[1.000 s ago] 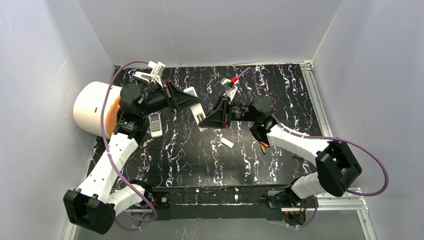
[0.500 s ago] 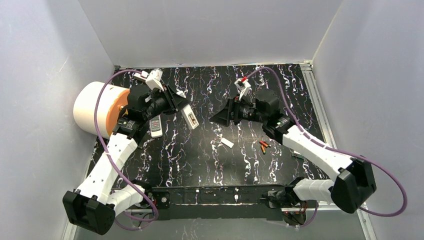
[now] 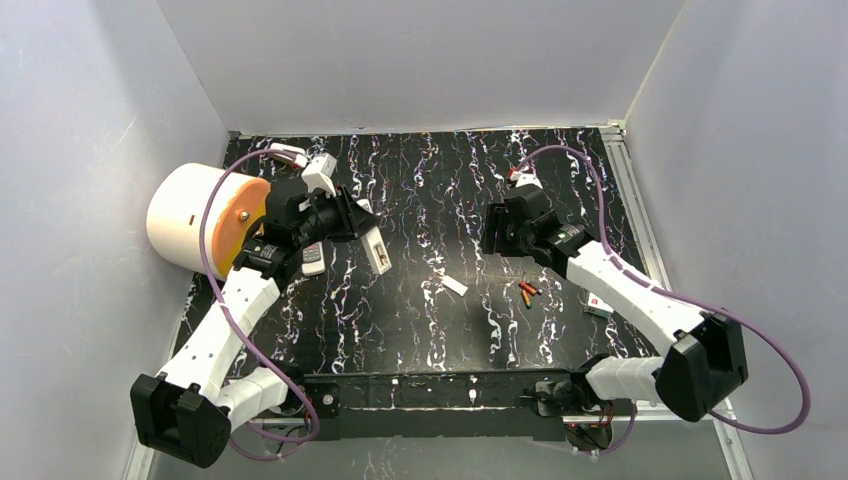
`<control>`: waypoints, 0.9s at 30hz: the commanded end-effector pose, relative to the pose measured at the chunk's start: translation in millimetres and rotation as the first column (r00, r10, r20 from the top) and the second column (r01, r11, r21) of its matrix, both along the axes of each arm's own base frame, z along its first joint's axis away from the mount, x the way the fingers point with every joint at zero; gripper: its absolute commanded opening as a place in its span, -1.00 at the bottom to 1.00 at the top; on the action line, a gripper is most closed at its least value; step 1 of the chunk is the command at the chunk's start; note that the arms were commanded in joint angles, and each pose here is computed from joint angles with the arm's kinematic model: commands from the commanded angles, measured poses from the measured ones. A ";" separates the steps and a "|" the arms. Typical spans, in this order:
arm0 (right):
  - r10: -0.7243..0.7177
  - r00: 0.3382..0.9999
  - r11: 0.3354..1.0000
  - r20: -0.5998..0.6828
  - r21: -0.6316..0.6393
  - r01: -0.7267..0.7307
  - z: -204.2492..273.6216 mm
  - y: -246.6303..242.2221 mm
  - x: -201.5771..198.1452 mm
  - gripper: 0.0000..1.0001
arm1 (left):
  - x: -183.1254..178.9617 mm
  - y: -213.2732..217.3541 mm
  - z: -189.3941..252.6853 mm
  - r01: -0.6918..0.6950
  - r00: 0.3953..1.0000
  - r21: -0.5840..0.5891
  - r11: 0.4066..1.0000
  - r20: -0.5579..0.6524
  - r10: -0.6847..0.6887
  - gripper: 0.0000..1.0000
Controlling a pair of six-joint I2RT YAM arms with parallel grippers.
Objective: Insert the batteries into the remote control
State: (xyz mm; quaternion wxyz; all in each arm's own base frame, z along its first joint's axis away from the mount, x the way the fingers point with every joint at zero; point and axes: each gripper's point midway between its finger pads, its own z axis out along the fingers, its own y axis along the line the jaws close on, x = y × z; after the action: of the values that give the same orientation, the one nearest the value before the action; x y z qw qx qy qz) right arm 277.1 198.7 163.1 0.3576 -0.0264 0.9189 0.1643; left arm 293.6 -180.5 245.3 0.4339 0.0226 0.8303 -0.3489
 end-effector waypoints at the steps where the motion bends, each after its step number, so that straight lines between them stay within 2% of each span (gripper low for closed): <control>1: -0.077 0.996 0.992 0.052 -0.097 0.082 -12.8 -9.7 29.3 0.29 | -7.1 -16.4 15.5 0.125 0.990 -0.037 0.991 0.068 -0.123 -1.00; 7: -0.086 0.996 0.972 0.035 -0.217 0.092 -52.1 -0.9 73.5 0.25 | -10.9 -21.3 13.0 0.158 0.986 -0.056 0.986 0.055 -0.155 -1.00; 16: -0.064 0.998 0.961 0.008 -0.268 0.064 -86.5 2.0 128.0 0.13 | -11.7 -26.4 2.9 0.175 0.985 -0.081 0.981 0.020 -0.174 -1.00; 22: -0.022 0.995 0.958 -0.093 -0.288 -0.006 -117.3 8.6 141.4 -0.06 | -9.1 -26.3 1.7 0.172 0.985 -0.075 0.982 0.014 -0.172 -1.00; 24: -0.015 0.994 0.956 -0.106 -0.291 -0.017 -120.6 11.6 144.5 -0.14 | -8.4 -25.4 1.1 0.168 0.986 -0.067 0.983 0.011 -0.168 -1.00; 27: -0.026 0.994 0.950 -0.106 -0.311 -0.008 -123.8 10.4 149.1 -0.16 | -8.1 -24.9 1.3 0.167 0.986 -0.064 0.984 0.013 -0.167 -1.00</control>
State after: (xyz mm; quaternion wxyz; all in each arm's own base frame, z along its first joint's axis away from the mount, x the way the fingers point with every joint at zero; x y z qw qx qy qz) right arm 416.3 203.8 27.6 0.2919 -0.0579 0.9545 0.0175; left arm 286.7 -203.7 238.6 0.3990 0.0670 0.8199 -0.4050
